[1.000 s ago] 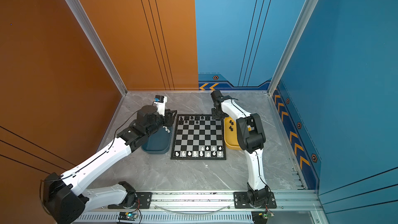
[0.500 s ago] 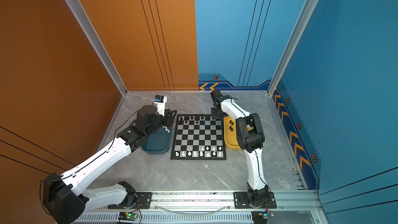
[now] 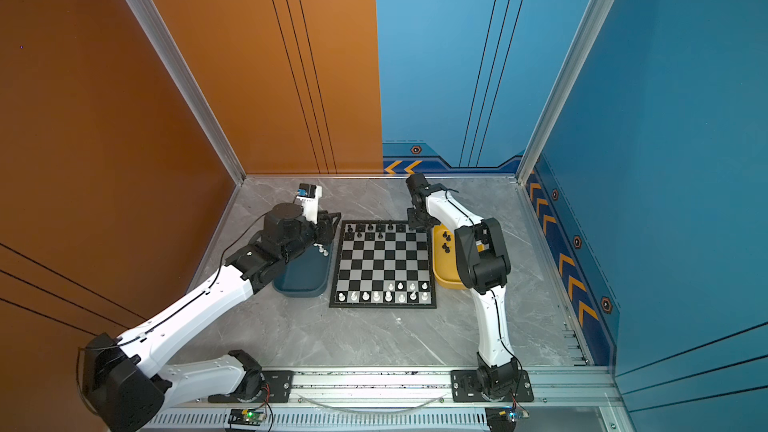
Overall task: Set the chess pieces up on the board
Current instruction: 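Lower the black piece onto the far corner square with the right gripper, then raise the right gripper and move it over the yellow tray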
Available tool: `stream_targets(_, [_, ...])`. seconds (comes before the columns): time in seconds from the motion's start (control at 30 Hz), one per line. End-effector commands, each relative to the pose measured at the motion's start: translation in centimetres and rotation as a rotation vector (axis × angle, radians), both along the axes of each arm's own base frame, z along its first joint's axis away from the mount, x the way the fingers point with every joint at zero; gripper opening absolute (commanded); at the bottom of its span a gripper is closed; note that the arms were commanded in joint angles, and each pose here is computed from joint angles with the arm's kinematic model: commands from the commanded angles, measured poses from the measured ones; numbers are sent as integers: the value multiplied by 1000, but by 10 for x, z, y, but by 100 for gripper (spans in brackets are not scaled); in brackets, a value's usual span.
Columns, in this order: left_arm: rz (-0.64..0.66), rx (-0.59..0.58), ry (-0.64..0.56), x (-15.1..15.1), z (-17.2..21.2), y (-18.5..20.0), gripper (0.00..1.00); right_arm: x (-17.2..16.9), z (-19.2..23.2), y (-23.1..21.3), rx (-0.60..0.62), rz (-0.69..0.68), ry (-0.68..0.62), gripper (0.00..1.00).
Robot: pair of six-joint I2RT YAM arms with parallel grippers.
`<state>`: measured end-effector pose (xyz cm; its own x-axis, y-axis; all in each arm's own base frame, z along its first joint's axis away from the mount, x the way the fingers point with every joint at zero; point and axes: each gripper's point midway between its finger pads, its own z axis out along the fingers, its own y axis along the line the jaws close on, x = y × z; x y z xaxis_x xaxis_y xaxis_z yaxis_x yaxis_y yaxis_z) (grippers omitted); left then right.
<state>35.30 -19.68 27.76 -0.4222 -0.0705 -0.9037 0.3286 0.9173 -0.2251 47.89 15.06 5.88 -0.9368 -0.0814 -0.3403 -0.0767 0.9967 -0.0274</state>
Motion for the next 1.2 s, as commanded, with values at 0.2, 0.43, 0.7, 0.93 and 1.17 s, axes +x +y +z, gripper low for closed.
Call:
stream_targets(0.2, [-3,-11,2,-2,3,2,44,-3,-6,-1,10,-11,30,25])
stream_targets(0.43, [-4,-10,1,-2,4,2,44,-1,-3,-1,8,-12,22,25])
stream_targets(0.7, [-7,-15,-3,-2,6,2,44,0,21,-3,14,-11,-21,26])
stream_targets(0.93, [-10,-21,-7,-4,9,2,44,-1,59,-7,17,-11,-97,30])
stream_targets(1.17, [-10,-21,-8,-7,9,3,44,-24,112,-23,14,-18,-191,32])
